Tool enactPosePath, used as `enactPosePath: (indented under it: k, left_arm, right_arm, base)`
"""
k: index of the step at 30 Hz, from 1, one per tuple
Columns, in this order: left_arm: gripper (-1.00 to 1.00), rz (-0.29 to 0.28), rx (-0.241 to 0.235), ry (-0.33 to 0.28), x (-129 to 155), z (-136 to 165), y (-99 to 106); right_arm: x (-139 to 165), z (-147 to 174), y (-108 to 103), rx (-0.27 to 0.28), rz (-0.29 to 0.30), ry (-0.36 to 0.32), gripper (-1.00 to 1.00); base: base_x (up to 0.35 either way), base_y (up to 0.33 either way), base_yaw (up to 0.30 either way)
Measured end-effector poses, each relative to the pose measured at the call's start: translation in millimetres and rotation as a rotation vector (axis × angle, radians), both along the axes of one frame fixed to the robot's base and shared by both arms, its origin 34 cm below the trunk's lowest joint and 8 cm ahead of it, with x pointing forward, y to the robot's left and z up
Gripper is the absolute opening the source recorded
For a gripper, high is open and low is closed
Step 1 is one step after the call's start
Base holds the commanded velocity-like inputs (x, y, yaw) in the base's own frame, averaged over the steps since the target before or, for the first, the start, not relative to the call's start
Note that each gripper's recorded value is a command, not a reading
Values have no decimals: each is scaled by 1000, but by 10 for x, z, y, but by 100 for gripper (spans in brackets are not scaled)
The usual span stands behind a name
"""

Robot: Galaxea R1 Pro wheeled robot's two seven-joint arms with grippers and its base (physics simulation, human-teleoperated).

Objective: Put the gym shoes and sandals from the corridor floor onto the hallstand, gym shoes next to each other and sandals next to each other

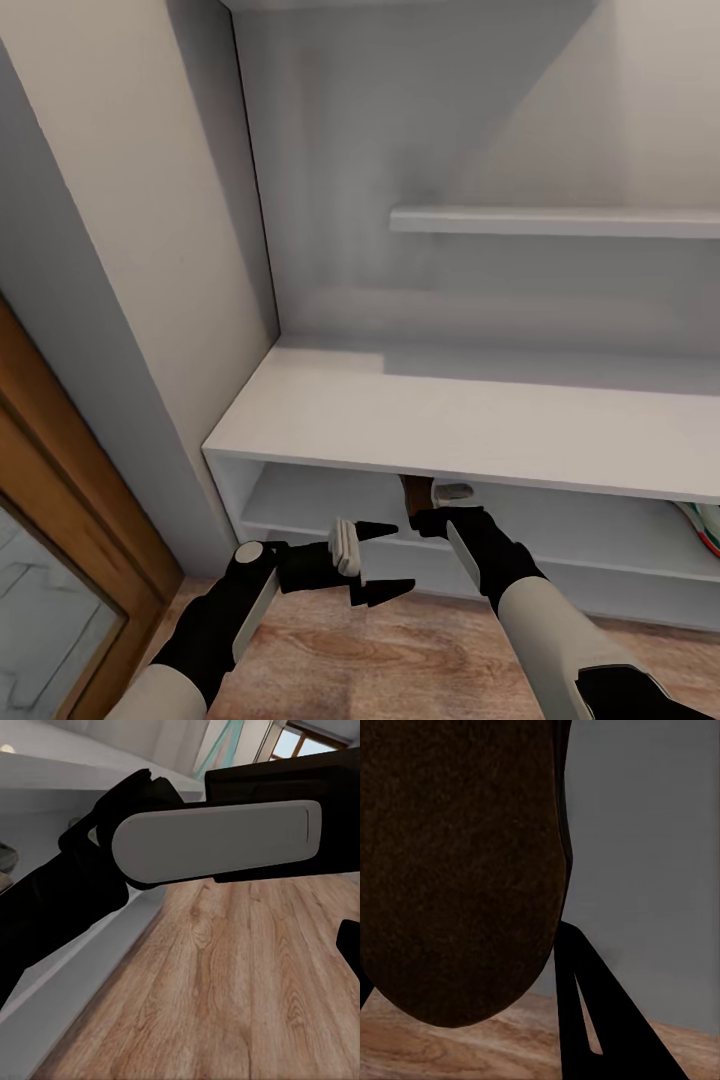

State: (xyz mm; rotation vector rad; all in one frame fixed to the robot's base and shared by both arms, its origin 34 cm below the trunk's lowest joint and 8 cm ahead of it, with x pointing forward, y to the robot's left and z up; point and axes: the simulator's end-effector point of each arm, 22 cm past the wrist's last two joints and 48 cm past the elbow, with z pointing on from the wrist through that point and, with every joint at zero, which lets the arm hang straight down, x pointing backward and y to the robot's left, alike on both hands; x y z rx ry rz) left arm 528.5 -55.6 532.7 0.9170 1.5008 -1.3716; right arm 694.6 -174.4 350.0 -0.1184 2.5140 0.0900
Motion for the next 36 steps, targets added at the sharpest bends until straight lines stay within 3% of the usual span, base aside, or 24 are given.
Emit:
enactPosePath:
  k: [36]
  left_arm:
    - [100,0,0,0,0,0,0]
  right_arm:
    - [-1,0,7,1,0,0,-100]
  base:
    - [46,0,0]
